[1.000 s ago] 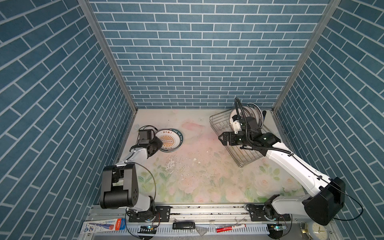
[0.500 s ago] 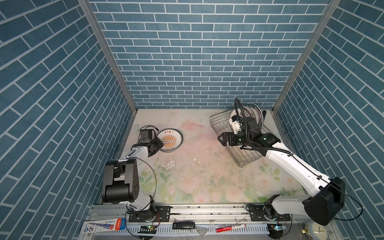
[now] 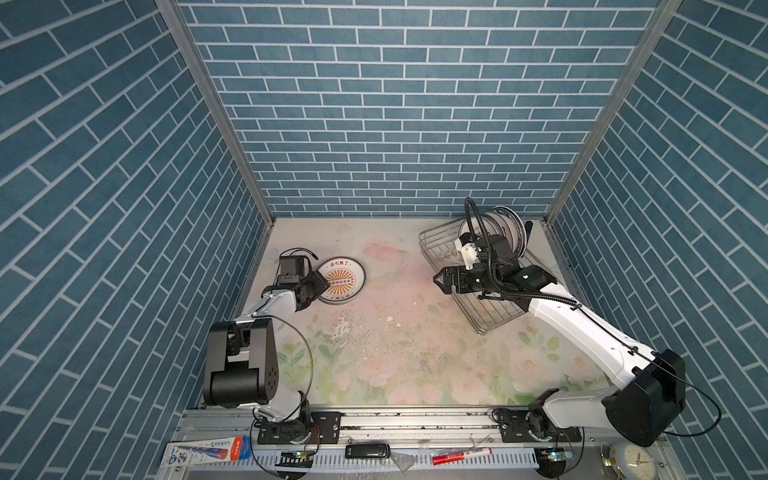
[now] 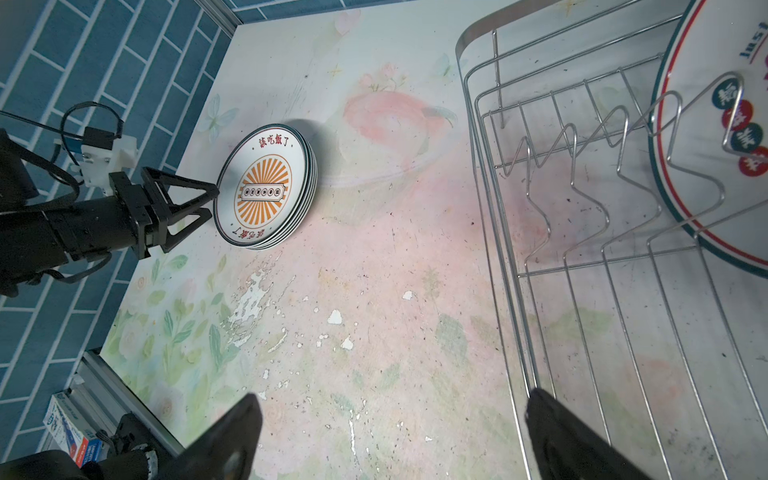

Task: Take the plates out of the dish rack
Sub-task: 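Lower the sunburst plate flat onto the table stack with the left gripper, then raise the left gripper off the stack while the right gripper grasps the next rack plate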

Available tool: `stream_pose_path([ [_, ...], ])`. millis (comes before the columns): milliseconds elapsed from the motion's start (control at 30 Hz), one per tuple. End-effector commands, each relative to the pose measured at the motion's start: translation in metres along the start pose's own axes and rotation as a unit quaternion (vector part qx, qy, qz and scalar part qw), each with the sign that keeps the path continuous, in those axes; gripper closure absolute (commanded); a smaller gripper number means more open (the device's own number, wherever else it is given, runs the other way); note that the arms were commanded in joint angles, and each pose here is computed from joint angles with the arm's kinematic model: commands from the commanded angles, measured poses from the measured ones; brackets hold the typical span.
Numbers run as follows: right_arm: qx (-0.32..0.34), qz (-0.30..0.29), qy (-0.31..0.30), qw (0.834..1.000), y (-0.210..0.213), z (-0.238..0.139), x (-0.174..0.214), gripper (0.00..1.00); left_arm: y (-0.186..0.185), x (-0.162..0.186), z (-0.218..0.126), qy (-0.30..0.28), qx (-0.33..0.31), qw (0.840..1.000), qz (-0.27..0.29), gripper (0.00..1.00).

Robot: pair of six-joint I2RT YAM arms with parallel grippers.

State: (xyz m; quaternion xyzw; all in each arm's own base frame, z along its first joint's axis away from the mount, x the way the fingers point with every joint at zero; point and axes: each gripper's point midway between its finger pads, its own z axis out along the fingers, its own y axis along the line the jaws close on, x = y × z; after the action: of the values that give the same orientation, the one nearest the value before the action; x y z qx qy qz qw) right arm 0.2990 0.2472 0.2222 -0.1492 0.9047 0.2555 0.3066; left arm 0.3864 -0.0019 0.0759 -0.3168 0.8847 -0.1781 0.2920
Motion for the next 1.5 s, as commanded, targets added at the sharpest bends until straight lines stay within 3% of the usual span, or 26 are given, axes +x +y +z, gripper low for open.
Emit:
stream_pose_path([
  [0, 0.027, -0.033, 0.015, 0.999, -0.010, 0.006, 0.008, 0.01, -0.004, -0.005, -0.012, -0.019, 0.009, 1.000, 0.007, 0.25],
  [267, 0.158, -0.085, -0.026, 0.984, -0.055, -0.022, -0.025, 0.01, -0.027, -0.003, -0.025, -0.031, 0.060, 0.997, 0.031, 0.01],
  [333, 0.190, -0.090, -0.038, 0.977, -0.071, -0.031, -0.037, 0.01, -0.040, 0.001, -0.026, -0.029, 0.075, 0.995, 0.050, 0.01],
  [567, 0.209, -0.047, -0.053, 0.975, -0.125, -0.041, -0.062, 0.01, -0.081, 0.021, -0.029, -0.015, 0.100, 0.986, 0.129, 0.01],
  [833, 0.221, -0.021, -0.051, 0.974, -0.145, -0.027, -0.078, 0.10, -0.102, 0.035, -0.038, -0.028, 0.101, 0.977, 0.187, 0.01],
  [1467, 0.277, -0.015, -0.046, 0.960, -0.180, -0.001, -0.092, 0.18, -0.110, 0.039, -0.048, -0.036, 0.115, 0.970, 0.212, 0.01],
])
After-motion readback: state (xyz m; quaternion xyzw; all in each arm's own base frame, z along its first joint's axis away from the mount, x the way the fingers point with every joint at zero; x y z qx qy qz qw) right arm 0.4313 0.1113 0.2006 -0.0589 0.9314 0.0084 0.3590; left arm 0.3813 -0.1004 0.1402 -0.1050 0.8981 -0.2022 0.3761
